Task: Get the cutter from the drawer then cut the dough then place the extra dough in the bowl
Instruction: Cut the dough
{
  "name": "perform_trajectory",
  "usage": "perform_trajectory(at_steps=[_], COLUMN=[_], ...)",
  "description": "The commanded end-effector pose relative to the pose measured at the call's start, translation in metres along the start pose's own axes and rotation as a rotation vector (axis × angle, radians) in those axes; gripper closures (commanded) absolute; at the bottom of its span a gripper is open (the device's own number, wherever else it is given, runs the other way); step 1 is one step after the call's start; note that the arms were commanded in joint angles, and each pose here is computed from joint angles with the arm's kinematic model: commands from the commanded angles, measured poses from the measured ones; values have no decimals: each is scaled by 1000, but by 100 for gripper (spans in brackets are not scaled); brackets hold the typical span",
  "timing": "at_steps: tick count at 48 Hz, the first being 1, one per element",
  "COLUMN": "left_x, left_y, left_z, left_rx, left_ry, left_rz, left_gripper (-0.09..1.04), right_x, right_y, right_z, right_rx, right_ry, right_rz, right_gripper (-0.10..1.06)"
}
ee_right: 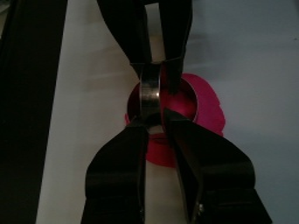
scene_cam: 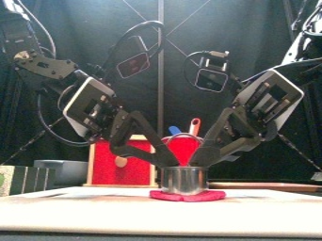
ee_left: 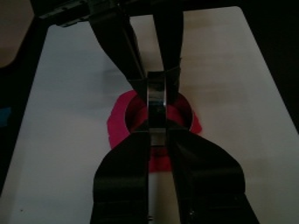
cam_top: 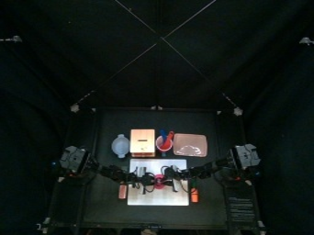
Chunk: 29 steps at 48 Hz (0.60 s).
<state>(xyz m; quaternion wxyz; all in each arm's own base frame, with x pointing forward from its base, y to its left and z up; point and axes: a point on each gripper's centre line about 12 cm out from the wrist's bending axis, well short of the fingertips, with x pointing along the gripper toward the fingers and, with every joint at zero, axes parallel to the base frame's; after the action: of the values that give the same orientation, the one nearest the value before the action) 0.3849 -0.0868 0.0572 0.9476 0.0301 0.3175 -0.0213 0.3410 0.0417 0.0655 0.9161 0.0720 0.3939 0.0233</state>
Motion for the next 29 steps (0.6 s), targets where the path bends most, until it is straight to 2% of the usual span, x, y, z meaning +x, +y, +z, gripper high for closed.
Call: perform_trajectory(at_steps=[1,29], left_x=[9,11], left_y=[-3,-4], left_z=[-36,-41], left_rx=[15,19], left_ry=[138,161], left_rz=[-17,-22], left_gripper=[57,57], right_x=[15,18], right_y=[-21,-20], right_z=[-39,-43], right_rx=[44,40], right_ry=[169,183], right_rz=[-64,-64], right_gripper=[43,43])
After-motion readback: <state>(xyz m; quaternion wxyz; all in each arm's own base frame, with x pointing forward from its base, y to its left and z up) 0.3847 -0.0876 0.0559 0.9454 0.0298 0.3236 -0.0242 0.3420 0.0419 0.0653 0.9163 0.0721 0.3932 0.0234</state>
